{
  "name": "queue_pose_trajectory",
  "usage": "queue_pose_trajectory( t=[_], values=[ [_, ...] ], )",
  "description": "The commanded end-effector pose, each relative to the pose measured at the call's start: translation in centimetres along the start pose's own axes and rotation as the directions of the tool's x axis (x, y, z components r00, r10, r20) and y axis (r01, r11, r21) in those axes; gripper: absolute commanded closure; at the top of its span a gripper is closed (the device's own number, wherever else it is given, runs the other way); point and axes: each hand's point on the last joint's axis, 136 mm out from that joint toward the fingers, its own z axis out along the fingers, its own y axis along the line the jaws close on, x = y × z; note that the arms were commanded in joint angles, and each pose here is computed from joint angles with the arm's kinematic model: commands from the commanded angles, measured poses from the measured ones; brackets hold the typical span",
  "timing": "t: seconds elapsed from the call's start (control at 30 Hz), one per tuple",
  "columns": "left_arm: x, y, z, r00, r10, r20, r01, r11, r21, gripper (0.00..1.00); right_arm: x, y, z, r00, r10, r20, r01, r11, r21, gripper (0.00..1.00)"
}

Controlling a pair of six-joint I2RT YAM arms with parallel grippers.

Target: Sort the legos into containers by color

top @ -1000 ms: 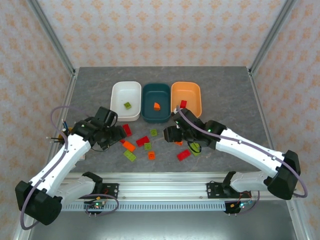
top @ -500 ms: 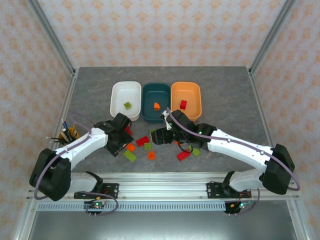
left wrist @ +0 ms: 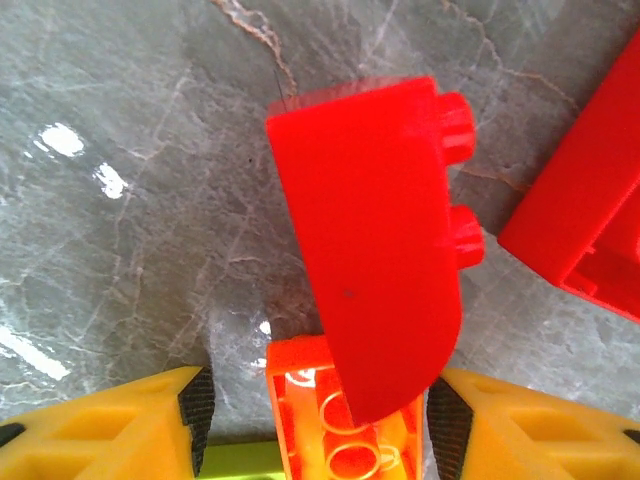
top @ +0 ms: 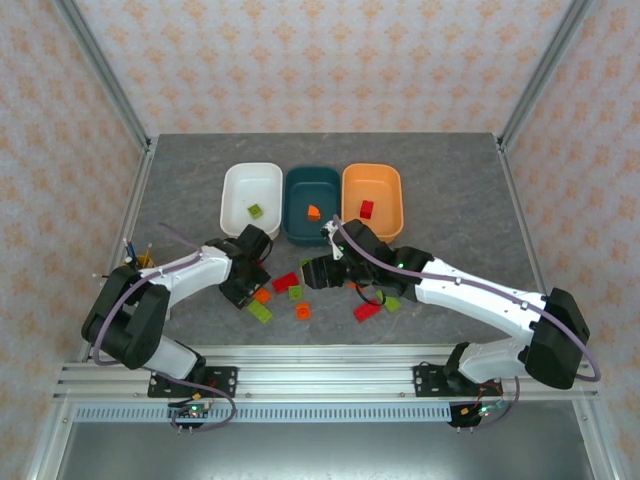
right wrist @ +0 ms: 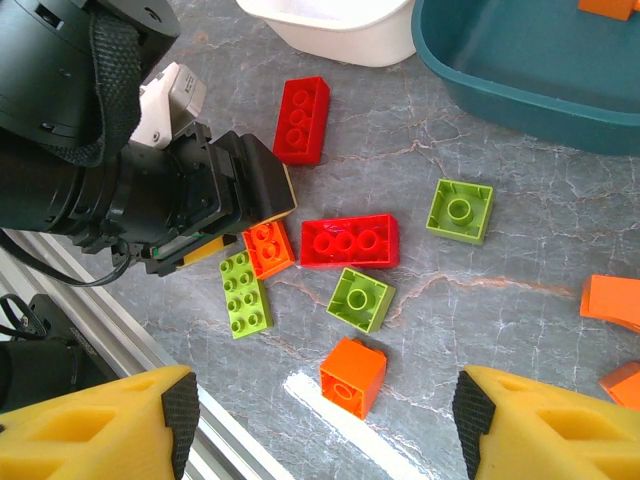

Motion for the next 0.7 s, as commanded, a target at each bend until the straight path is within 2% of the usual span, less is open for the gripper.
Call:
queue_pose_trajectory(
  t=[0.0, 0.33, 0.43, 0.67],
  values=[
    [-0.7, -0.7, 0.1, 0.999, -0.022, 0.042, 0.022, 1.000, 0.007, 0.43, 0.1, -0.1, -0.4, 1.000, 0.004, 0.011, -0.004, 1.000, 0.004, 0.30],
    [-0.2, -1.4, 1.1, 0.999, -0.036, 0.038, 0.035, 0.999, 0.034, 0.58, 0.0, -0.2, -0.2, 1.000, 0.009, 0.010, -0.009, 1.000, 0.010, 0.30],
    [-0.2, -1.8, 1.0, 0.998, -0.034, 0.044, 0.032, 0.999, 0.041, 0.60, -0.1, -0.2, -0.2, 1.000, 0.011, 0.010, -0.011, 1.000, 0.015, 0.31],
    [-0.9, -3.4, -2.7, 0.995, -0.012, 0.100, 0.002, 0.994, 0.108, 0.63, -1.2, -0.8, -1.5, 0.998, 0.009, 0.062, -0.013, 0.998, 0.064, 0.31]
  ],
)
